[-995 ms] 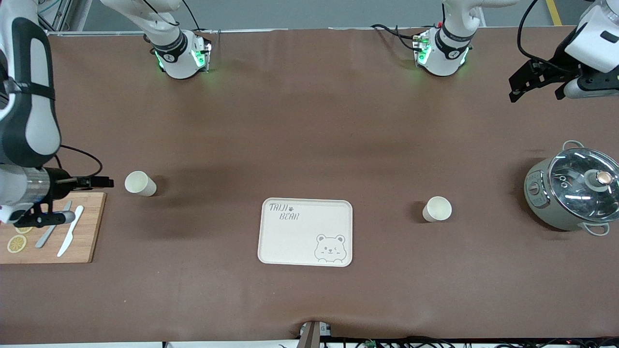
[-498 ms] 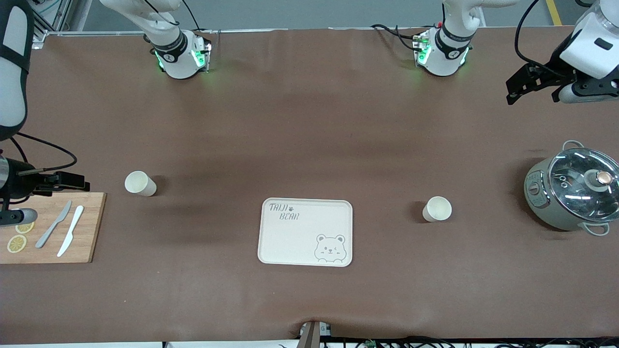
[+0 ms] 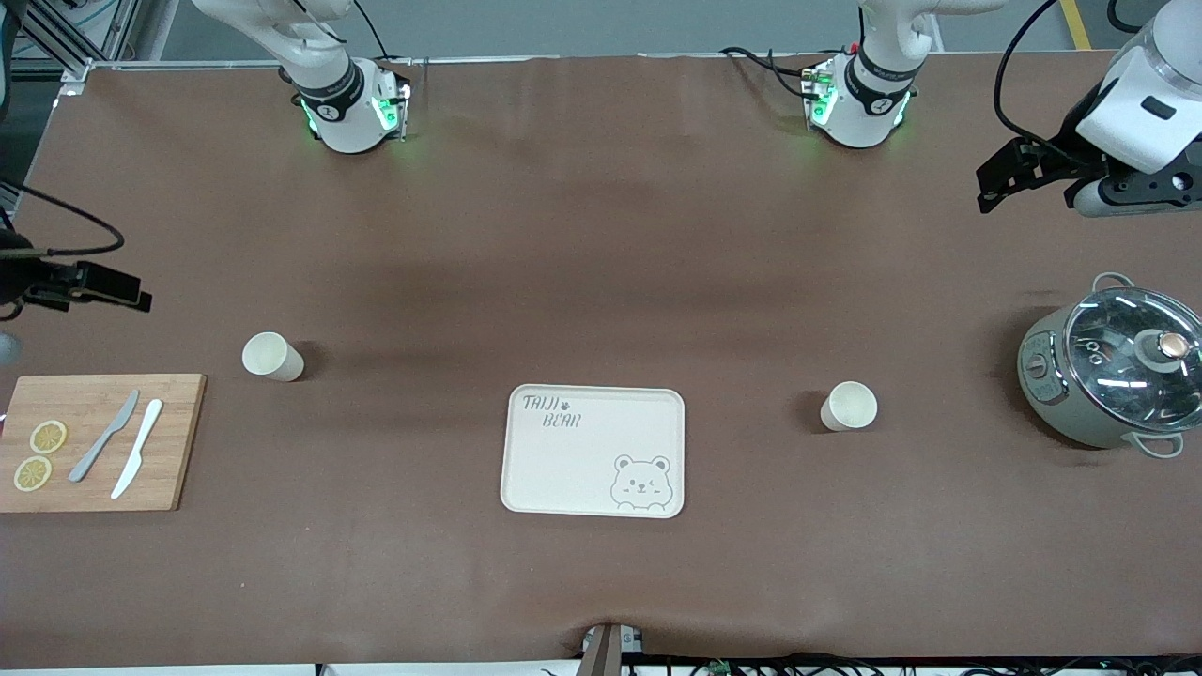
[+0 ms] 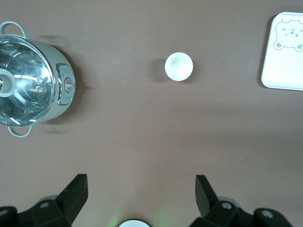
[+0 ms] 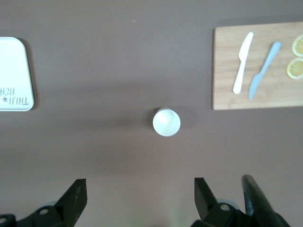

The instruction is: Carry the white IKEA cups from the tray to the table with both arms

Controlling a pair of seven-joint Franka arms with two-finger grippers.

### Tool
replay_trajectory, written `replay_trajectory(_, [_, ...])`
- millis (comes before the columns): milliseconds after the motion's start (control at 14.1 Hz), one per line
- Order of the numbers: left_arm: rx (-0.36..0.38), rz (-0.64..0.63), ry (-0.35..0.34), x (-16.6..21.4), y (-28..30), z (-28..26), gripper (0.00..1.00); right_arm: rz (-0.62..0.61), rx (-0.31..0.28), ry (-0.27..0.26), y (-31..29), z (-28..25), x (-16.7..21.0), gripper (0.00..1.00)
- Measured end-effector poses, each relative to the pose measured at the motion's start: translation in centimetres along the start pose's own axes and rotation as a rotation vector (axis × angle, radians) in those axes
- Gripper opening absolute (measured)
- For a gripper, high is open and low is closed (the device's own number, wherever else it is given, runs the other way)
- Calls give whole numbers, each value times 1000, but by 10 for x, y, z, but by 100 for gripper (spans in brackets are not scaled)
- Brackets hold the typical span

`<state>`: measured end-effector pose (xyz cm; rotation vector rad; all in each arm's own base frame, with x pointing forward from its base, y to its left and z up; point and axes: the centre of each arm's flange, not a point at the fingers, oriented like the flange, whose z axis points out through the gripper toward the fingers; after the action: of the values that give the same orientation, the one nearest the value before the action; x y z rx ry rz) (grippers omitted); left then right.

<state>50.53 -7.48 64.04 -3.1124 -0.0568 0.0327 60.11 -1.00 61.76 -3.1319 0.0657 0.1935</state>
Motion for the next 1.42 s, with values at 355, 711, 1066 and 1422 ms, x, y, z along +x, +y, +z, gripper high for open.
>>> replay_trajectory(355, [0,-2,-1,0,-1,0,100,-13,-7,21,-1,1,-44,100])
replay_trajectory(711, [0,-3,-5,3,-3,3,100,-118,-6,22,14,5,-57,100])
replay_trajectory(1066, [-4,-13,0,7,-7,6,100,-123,-6,18,15,11,-55,100])
replay_trajectory(1422, [-28,-40,5,12,-20,7,100,-118,-6,27,19,10,-54,100])
